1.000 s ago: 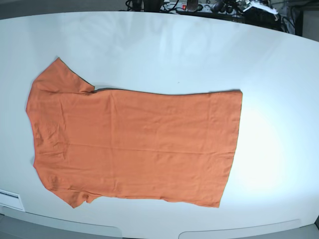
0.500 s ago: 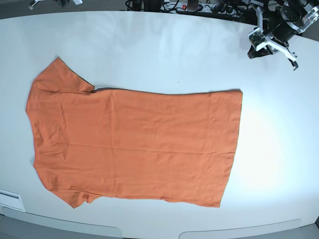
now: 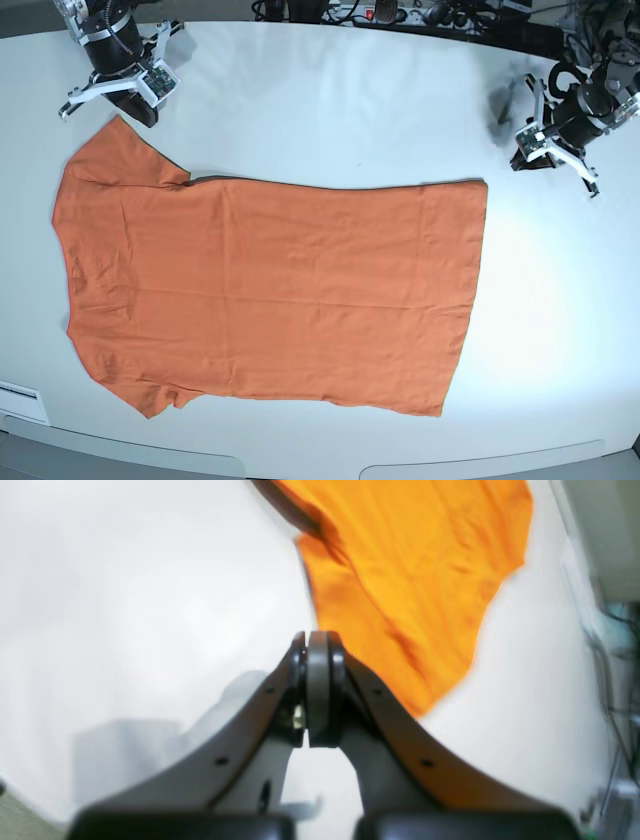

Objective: Fold the T-shirt properly
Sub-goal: 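Move both grippers to the shirt's shoulder corners and grasp them, then pull the grasped shoulder edge with both grippers to straighten the shirt, then release the shirt with the left gripper and move it to the hem corner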

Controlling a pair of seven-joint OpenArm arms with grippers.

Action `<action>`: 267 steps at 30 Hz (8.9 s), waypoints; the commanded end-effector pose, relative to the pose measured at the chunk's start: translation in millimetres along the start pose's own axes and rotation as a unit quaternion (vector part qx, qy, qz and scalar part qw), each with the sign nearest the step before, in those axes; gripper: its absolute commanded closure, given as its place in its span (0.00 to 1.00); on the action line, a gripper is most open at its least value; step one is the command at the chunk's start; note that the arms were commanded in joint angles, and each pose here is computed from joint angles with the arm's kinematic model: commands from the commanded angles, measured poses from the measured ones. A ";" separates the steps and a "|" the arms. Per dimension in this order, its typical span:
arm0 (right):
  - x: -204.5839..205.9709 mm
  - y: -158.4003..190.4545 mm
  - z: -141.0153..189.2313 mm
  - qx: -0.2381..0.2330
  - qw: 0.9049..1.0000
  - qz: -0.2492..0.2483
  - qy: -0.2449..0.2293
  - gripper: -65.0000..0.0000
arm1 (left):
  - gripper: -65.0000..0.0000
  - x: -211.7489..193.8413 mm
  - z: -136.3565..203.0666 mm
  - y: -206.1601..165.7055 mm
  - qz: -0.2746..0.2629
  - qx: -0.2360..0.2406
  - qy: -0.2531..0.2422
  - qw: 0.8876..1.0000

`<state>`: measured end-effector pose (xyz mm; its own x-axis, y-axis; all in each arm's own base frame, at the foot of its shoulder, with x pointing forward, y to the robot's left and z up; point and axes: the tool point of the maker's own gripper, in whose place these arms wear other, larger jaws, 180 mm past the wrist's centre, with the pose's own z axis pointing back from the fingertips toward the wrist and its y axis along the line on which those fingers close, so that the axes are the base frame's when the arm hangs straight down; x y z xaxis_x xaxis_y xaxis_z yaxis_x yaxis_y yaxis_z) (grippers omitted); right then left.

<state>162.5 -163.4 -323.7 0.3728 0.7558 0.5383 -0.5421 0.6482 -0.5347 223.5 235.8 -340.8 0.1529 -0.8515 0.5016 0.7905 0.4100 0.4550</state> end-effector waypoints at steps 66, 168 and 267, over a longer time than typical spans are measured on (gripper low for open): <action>-58.7 -42.2 2.1 -0.067 0.990 0.012 0.126 1.00 | 1.00 61.4 -20.0 -29.2 -0.223 -0.046 -0.008 0.974; -134.1 -71.8 -56.4 0.051 0.967 -0.177 0.174 1.00 | 1.00 90.2 -91.7 -28.4 -0.060 -0.048 -0.058 0.995; -108.9 -98.2 41.7 -0.152 0.965 -0.044 0.211 0.90 | 0.50 60.1 -103.0 34.5 0.554 -0.145 -0.118 0.812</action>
<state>137.3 -312.7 -312.2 0.7360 0.6073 0.2992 -0.2837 0.6780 -0.6781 327.3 160.3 -361.0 0.7404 0.1510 0.6550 0.3613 0.7323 -0.5772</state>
